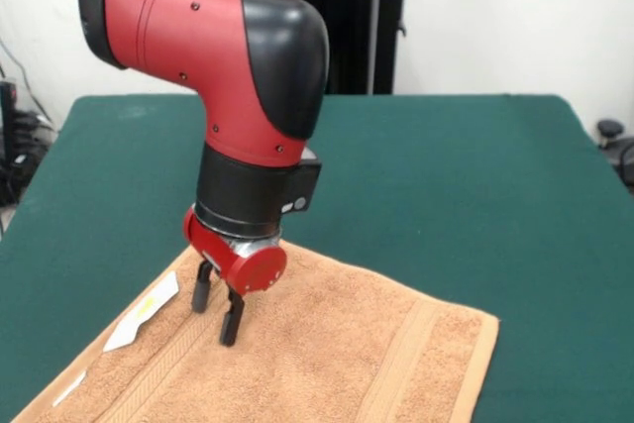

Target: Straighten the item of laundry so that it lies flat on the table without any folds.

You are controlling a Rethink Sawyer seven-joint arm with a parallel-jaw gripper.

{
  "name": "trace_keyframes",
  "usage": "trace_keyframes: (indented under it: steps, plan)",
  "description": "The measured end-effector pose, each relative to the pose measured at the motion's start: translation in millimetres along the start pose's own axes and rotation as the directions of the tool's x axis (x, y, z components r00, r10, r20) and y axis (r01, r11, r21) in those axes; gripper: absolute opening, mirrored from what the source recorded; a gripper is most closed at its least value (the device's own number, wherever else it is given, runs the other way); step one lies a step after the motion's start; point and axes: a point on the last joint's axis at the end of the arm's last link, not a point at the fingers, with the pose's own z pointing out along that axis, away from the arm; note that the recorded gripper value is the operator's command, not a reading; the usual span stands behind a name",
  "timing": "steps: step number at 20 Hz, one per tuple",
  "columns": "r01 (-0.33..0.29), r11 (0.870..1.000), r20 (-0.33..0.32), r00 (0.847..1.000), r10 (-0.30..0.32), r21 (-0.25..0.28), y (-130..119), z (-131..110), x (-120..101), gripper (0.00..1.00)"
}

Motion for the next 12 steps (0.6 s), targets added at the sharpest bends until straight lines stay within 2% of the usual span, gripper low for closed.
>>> trace_keyframes:
  steps: [12]
  plan:
    - [-0.028, 0.999, -0.07, 0.997, 0.029, 0.017, -19, -13, 26, 1.0]
